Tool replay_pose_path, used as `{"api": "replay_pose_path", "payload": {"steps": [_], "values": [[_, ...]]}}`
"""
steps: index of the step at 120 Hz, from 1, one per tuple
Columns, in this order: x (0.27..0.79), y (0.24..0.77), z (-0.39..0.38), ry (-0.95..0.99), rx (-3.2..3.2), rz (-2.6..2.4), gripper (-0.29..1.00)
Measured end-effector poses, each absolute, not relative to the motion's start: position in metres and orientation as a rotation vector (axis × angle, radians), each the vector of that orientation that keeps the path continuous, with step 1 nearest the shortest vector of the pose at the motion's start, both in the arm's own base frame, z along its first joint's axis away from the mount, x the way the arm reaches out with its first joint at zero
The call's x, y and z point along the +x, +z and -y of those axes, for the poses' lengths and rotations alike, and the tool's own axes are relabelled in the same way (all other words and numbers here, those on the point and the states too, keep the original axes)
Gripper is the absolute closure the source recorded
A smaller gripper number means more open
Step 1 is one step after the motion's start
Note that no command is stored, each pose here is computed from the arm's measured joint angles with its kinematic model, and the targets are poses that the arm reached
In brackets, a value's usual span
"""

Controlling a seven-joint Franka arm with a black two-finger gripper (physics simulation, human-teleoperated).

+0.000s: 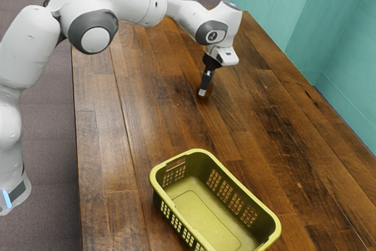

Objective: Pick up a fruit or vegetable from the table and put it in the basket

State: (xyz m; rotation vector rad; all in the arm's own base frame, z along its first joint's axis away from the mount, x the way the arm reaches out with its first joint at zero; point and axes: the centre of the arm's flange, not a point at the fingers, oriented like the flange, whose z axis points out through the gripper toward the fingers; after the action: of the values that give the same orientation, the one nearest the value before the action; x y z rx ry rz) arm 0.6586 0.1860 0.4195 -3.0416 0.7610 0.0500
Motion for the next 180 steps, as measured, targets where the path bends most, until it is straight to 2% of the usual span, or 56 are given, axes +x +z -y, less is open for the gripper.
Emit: {"api": "replay_pose_path", "payload": {"steps": [22, 52, 71, 90, 114, 148, 180], "values": [[0.659, 0.415, -0.186, 0.057, -3.047, -0.764, 0.02], [0.660, 0.415, -0.185, 0.051, -3.063, -0.740, 0.24], [0.660, 0.420, -0.184, 0.037, -3.070, -0.708, 0.32], [0.655, 0.442, -0.181, 0.016, -3.070, -0.677, 0.37], [0.637, 0.499, -0.168, -0.020, -3.069, -0.654, 0.37], [0.623, 0.544, -0.084, 0.019, -3.042, -0.810, 0.36], [0.603, 0.567, 0.039, 0.054, -2.969, -1.055, 0.36]]}}
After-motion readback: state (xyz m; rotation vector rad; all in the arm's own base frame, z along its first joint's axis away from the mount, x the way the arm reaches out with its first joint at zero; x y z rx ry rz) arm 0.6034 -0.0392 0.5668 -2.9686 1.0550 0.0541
